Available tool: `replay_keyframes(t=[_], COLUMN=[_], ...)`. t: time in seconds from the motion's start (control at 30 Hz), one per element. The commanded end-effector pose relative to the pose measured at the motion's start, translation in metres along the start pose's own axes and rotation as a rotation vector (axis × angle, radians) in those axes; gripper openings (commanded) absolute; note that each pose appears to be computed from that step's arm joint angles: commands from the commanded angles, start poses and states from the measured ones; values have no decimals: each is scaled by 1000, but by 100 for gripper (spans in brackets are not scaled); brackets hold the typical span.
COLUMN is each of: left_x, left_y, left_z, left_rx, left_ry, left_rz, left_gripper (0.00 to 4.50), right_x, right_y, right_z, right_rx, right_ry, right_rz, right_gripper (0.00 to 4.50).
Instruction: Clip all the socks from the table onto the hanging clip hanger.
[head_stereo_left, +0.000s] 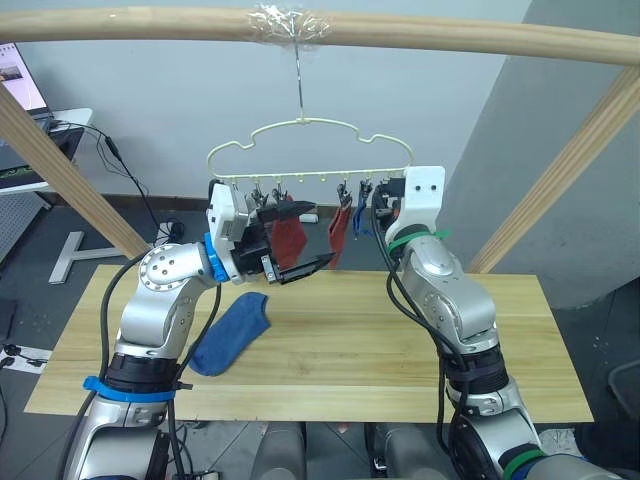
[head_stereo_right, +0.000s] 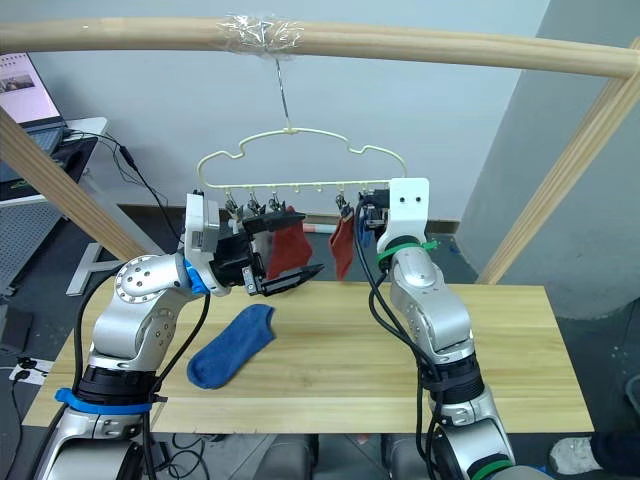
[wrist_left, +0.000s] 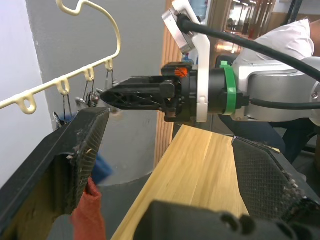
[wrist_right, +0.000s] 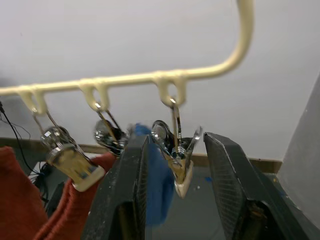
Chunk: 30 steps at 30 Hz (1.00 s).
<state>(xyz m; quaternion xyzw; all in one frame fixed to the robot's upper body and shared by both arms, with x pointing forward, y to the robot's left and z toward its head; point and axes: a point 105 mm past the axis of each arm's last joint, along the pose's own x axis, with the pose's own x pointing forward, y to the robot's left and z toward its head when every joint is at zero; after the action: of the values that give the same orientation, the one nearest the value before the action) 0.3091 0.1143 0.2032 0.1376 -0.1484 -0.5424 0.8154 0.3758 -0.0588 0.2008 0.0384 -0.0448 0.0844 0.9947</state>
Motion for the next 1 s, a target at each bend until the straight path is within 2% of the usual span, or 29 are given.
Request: replay_keyframes(t=[0.03,0.43,1.0], left_x=[4,4,2], left_y=[-1,-5,-6], left_z=[18,19,15], left_rx=[43,70,39], left_ry=[-55,-59,-65], left_rz=[-14,-37,-23], left_gripper=[450,450,450], right_x=[4,9,9], right_y=[6,14,7], right_z=[18,19,4], right_rx=[26,67,-19], right_ry=[-62,-49,-17], right_rz=[24,58,45], right_gripper=[180,180,180])
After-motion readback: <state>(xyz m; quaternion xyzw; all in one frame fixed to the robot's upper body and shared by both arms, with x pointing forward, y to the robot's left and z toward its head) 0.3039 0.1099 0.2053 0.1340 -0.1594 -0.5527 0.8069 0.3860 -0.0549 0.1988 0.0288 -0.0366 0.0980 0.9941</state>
